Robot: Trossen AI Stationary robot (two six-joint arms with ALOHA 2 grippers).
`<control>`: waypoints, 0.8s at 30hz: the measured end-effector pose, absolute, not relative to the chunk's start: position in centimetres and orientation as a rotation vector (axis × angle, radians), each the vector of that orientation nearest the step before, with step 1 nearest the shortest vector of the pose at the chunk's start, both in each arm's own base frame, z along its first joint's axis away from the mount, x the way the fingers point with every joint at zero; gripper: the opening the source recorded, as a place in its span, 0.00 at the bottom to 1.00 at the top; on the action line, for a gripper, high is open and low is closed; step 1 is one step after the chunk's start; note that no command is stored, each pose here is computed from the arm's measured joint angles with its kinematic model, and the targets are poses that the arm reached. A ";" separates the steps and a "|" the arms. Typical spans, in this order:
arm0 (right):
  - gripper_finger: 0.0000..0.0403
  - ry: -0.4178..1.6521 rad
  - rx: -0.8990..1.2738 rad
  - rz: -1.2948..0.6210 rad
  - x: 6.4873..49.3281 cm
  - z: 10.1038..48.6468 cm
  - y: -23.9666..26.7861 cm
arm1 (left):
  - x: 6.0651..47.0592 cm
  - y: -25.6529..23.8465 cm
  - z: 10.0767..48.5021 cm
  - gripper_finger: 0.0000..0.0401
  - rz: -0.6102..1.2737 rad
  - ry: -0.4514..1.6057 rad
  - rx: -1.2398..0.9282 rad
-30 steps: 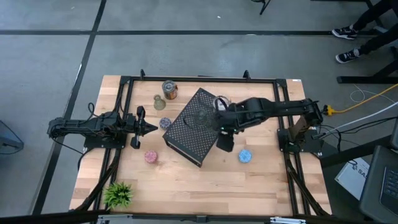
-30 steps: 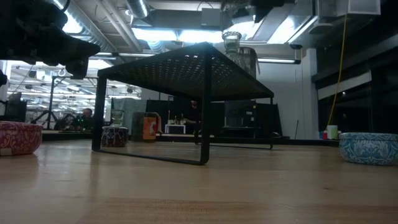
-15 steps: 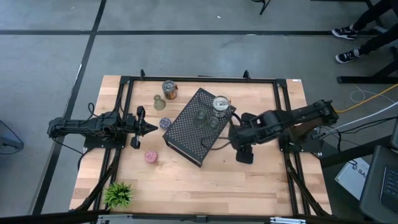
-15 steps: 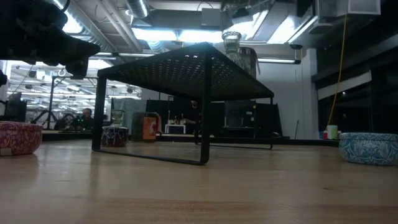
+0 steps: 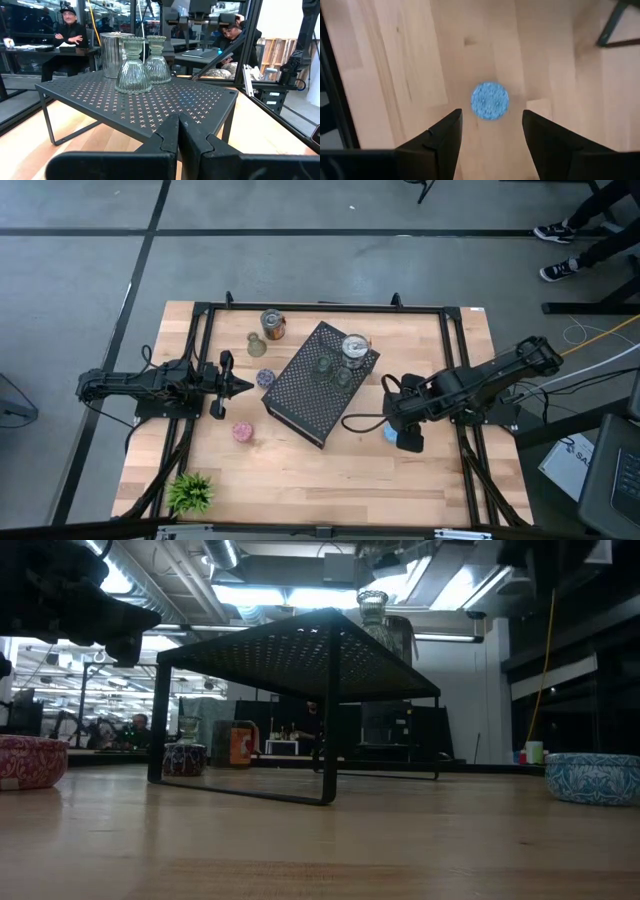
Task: Pick & Place candle stick holders
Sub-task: Put the blue scented candle on the shelf
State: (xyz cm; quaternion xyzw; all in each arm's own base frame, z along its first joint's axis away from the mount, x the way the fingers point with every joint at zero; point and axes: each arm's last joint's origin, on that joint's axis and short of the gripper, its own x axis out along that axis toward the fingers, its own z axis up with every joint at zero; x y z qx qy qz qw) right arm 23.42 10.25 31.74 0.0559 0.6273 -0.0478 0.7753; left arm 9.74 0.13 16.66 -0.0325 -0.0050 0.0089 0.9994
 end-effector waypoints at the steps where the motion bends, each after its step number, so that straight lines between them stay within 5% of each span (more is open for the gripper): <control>1: 0.52 1.372 0.125 -0.098 23.4 31.5 10.3 | 9.7 0.1 16.7 0.00 0.018 -0.010 -0.065; 24: 0.59 1.347 0.191 -0.139 22.1 29.0 10.1 | 9.7 0.1 16.7 0.00 0.018 -0.010 -0.065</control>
